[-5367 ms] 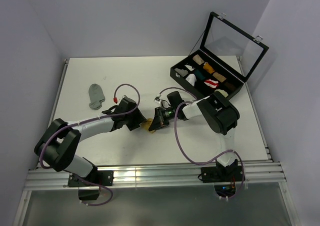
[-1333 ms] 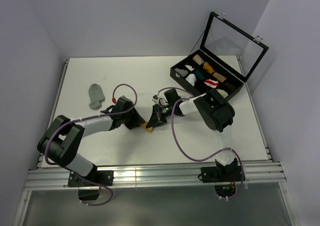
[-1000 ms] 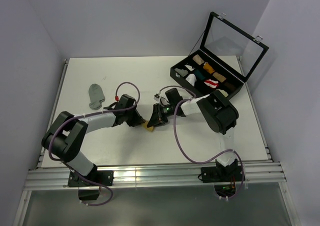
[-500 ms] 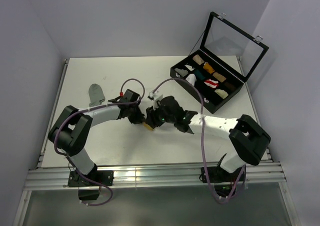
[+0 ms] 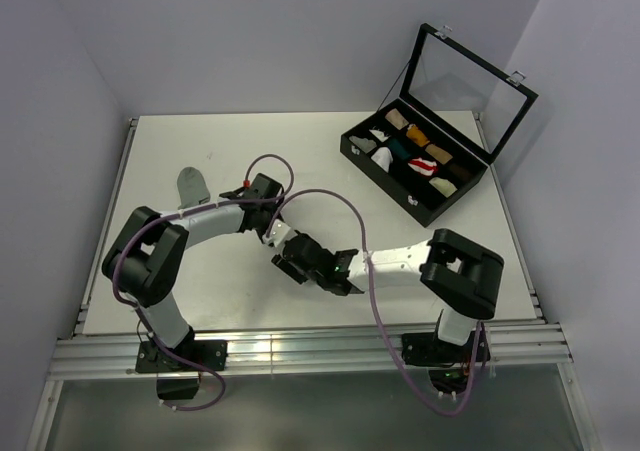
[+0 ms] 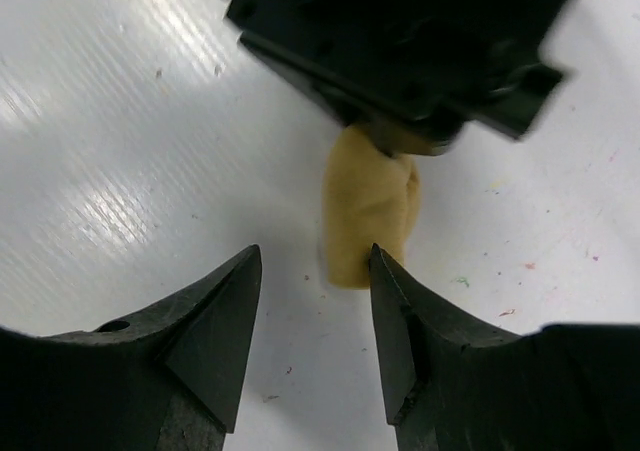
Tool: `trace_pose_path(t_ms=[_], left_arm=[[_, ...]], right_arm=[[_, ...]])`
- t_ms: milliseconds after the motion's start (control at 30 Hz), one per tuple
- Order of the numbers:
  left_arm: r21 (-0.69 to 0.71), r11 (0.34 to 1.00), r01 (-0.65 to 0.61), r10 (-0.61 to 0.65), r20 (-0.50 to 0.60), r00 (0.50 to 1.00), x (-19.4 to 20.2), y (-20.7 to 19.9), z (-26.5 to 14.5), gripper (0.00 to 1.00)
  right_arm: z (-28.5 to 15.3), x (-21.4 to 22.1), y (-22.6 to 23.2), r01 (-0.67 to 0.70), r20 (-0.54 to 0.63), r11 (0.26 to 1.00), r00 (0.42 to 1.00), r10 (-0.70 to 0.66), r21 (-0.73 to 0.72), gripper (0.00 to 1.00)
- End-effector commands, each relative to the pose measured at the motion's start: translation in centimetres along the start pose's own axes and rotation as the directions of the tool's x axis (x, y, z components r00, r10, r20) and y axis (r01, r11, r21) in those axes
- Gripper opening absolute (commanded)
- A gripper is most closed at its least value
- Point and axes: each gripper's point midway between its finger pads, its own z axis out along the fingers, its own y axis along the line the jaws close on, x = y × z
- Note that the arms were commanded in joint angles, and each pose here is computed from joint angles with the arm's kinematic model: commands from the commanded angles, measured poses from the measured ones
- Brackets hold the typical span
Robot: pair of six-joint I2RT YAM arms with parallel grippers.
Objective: Roll the socks
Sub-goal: Roll the sock at the center of the board.
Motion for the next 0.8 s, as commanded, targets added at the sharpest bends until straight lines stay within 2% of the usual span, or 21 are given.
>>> trace_pose_path(t_ms=[0,400,567,767], left_arm=[[-0.043,0.998,-0.038,0.037,-0.025,0.999,0.4,0.8,0.2,0.07],[-0.031,0.998,-0.056,0.054,-0.045,0.998,0.7,0.5,0.1,0.07],[-0.028,0.997,-0.07,0.069,-0.053,0.996,0.7,0.4,0.1,0.06],[-0.017,0.996,-0.086,0.085,-0.053,0.995,0.4,-0.1,0.0,0.07]], right_arm=[[0.6,-1.8,-0.5,0.053,0.036,0.995,0.998,-0.056,0.082,0.55],[3.1,1.1,-0.8,0.098,-0.069,0.983,0.994,-0.089,0.152,0.56],[3.9,2.9,-0.4,0.092,-0.128,0.989,0.989,-0.077,0.12,0.55],[4.6,5.6,0.1,0.042,-0.223,0.998,0.974,-0.031,0.042,0.48]])
